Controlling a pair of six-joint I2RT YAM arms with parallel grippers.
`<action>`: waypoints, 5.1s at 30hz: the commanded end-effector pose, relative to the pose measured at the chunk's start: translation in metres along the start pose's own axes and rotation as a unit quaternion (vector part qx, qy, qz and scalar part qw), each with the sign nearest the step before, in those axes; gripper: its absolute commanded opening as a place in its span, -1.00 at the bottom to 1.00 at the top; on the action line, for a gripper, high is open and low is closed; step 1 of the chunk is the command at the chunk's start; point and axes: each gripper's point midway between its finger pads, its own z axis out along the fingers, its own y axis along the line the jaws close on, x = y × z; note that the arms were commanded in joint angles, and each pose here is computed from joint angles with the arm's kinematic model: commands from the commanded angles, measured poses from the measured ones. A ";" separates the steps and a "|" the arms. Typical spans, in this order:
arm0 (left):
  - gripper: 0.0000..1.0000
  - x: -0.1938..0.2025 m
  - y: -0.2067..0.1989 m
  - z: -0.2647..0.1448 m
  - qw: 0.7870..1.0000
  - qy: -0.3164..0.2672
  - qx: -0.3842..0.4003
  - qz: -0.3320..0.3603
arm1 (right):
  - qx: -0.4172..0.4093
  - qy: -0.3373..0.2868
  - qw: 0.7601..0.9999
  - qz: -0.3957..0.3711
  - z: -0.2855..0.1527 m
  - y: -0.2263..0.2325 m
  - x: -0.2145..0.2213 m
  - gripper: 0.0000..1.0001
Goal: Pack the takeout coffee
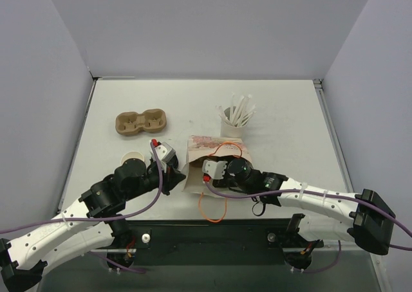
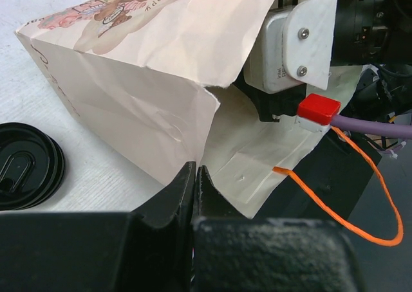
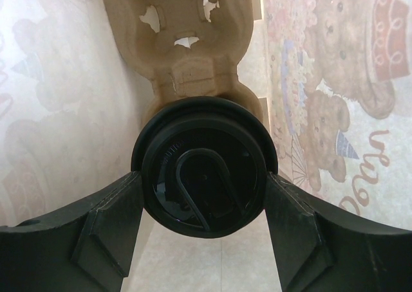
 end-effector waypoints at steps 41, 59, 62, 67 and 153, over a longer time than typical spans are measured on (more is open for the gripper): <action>-1.00 -0.026 -0.011 -0.004 0.999 -0.024 0.017 0.011 | -0.015 0.099 0.993 0.070 0.004 -0.006 0.030 0.30; -1.00 -0.029 -0.011 -0.004 0.999 -0.028 0.015 0.010 | -0.007 0.120 0.988 0.096 0.016 -0.008 0.046 0.33; -1.00 -0.030 -0.011 -0.003 0.999 -0.028 0.013 0.010 | -0.002 0.115 0.989 0.098 0.016 -0.014 0.043 0.40; -1.00 -0.031 -0.010 -0.003 0.999 -0.029 0.011 0.011 | -0.010 0.098 0.990 0.101 0.011 -0.023 0.029 0.66; -1.00 -0.063 -0.007 -0.001 0.998 0.024 -0.050 0.002 | 0.002 0.140 0.961 0.238 -0.044 -0.055 -0.018 0.56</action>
